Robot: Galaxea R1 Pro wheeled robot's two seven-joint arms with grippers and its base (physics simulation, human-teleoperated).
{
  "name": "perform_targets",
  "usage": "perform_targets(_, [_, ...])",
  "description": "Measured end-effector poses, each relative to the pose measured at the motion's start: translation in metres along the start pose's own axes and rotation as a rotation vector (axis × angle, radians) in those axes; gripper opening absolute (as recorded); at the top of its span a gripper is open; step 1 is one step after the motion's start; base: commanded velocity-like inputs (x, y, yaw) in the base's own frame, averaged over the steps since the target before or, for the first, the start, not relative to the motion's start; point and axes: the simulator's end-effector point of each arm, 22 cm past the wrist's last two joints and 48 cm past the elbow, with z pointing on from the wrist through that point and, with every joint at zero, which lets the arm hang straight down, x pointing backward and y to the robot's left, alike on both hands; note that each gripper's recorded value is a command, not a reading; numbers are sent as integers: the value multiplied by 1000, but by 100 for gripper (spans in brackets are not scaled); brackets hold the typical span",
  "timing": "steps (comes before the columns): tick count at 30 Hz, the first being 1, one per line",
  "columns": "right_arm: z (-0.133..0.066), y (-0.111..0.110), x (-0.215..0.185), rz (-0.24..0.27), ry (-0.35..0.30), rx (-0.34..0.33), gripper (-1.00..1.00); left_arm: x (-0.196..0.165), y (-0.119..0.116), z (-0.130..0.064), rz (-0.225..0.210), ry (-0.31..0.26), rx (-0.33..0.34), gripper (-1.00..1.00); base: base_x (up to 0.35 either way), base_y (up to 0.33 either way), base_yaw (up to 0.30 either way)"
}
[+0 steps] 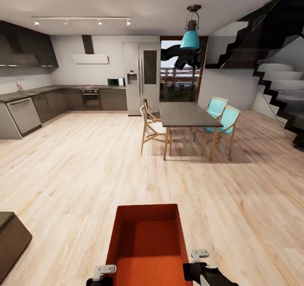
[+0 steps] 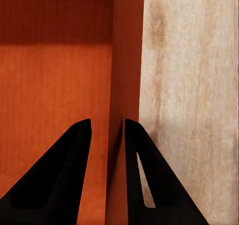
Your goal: Move the two storage containers from the living room to the garage. In the garage, place one container on the floor and stack the other container on top of it (either order is fine).
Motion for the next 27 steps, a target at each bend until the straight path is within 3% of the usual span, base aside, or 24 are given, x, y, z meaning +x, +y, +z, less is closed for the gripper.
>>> perform_targets(27, [-3,0,-6,-2,-13,0,-100,-6,-1,-2,1,-12,1,-100,317,-137,-285])
